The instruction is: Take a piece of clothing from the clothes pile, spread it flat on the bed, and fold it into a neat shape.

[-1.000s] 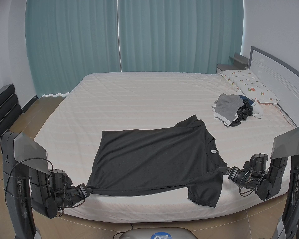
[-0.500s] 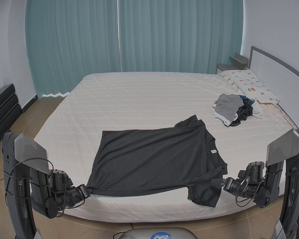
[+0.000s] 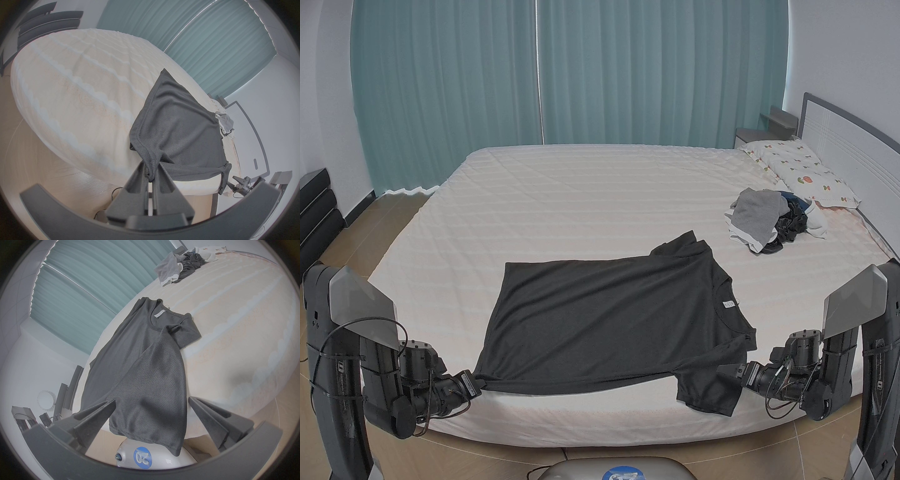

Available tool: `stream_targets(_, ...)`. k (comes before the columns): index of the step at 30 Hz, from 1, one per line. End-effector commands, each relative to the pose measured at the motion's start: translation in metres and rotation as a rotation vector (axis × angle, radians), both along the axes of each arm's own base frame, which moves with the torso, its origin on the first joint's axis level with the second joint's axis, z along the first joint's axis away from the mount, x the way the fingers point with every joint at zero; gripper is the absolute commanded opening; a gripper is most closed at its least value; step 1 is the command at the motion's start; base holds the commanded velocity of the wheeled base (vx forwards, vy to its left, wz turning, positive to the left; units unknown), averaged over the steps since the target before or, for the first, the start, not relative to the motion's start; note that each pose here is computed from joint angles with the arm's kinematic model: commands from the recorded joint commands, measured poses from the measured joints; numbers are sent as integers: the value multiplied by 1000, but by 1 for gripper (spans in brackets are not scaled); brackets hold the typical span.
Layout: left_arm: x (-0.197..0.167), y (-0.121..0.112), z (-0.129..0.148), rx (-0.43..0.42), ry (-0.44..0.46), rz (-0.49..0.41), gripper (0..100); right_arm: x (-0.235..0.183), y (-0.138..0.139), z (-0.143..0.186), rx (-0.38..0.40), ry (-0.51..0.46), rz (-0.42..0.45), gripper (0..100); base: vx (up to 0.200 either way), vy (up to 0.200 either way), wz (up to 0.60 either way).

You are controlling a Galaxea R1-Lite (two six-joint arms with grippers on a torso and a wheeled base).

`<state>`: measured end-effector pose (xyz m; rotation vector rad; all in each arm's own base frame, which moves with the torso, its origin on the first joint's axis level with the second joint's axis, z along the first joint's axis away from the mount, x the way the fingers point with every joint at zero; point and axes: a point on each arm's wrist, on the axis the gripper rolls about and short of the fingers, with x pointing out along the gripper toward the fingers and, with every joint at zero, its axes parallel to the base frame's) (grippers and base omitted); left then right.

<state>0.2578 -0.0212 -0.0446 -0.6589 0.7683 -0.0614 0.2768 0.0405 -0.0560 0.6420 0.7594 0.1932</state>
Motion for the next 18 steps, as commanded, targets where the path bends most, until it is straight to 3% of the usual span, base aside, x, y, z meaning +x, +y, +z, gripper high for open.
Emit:
stream_targets(1, 0, 0, -1, 1, 2, -2, 0, 2, 1, -2, 1, -2, 5, 100, 0, 0, 0)
stream_targets(5, 0, 0, -1, 1, 5, -2, 0, 6, 3, -6, 5, -1, 3, 100, 0, 0, 0)
stream_targets(6, 0, 0, -1, 1, 4, -2, 0, 8, 3, -11, 1, 1, 1, 0, 0, 0, 0)
stream_targets(18, 0, 0, -1, 2, 4, -1, 0, -12, -13, 9, -48, -15, -13, 0, 0, 0, 0)
